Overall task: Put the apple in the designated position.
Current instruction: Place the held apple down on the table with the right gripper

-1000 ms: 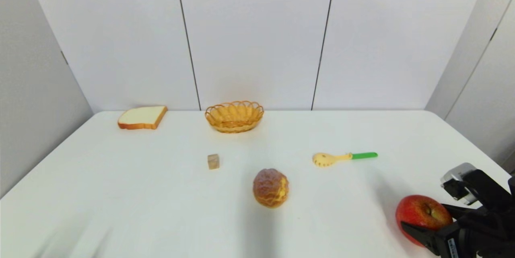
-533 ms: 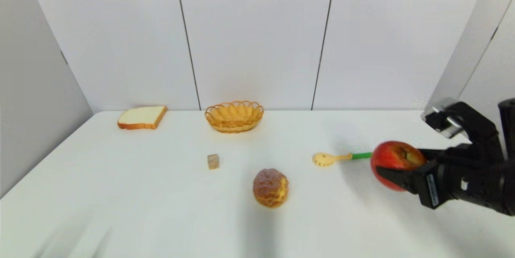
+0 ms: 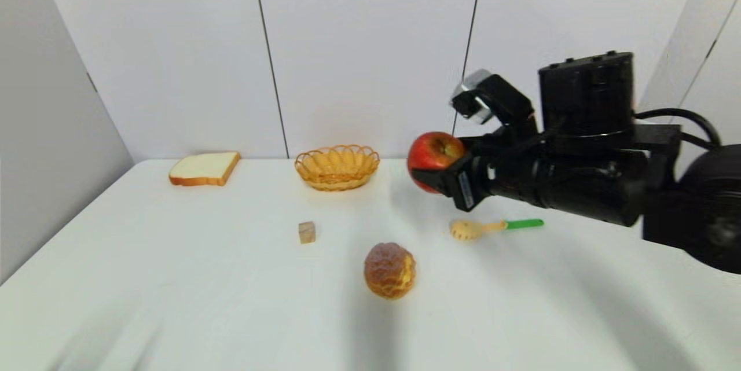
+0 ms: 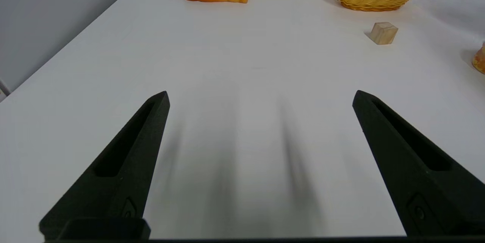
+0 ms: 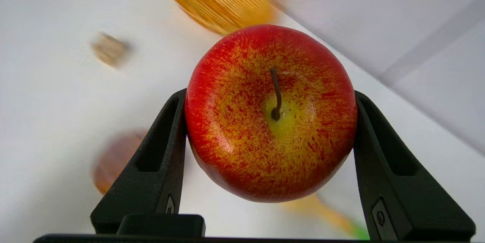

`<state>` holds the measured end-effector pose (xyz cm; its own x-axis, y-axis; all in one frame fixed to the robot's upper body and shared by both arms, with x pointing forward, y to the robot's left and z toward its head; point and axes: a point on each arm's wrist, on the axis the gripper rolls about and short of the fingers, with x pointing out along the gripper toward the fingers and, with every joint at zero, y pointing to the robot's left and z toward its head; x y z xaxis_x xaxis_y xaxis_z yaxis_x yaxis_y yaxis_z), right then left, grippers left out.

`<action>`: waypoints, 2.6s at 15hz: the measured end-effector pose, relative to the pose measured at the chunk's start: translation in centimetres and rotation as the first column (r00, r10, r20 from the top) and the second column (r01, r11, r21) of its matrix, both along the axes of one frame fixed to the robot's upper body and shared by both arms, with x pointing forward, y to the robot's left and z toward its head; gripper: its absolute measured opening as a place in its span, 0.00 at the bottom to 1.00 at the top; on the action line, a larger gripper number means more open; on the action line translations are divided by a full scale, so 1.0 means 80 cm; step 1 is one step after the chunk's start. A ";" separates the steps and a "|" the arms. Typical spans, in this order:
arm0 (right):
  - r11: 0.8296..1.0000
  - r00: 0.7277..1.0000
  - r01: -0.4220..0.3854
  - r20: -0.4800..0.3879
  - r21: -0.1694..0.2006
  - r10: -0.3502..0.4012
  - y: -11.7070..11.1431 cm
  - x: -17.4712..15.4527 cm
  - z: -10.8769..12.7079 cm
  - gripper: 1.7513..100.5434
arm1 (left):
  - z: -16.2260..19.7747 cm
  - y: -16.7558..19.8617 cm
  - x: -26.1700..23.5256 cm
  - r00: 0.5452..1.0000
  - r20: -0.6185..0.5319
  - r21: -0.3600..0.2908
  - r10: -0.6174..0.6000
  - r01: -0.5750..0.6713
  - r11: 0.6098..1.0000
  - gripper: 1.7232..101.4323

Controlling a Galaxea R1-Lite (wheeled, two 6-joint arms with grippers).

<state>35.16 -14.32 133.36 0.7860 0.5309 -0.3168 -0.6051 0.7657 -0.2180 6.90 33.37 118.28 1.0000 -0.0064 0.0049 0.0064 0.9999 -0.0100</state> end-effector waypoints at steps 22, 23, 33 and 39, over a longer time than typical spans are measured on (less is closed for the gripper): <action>0.944 0.950 -0.310 0.015 0.116 0.310 0.160 0.105 -0.121 0.69 | 0.000 0.000 0.000 1.000 0.000 0.000 0.001 -0.001 1.000 0.96; 0.943 0.950 -0.311 0.016 0.117 0.312 0.162 0.106 -0.122 0.69 | 0.000 0.000 0.000 1.000 0.000 0.000 0.001 -0.001 1.000 0.96; 0.940 0.950 -0.312 0.041 0.141 0.309 0.178 0.122 -0.140 0.69 | 0.000 0.000 0.000 1.000 0.000 0.000 0.000 0.000 1.000 0.96; 0.941 0.951 -0.309 0.031 0.138 0.307 0.182 0.126 -0.151 0.84 | 0.000 0.000 0.000 1.000 0.000 -0.001 0.000 0.000 1.000 0.96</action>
<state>45.25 0.27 121.28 0.5795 0.7858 -0.2162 -0.8147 0.5654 -0.1288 6.90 33.37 118.28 1.0000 -0.0060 0.0045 0.0060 0.9999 -0.0109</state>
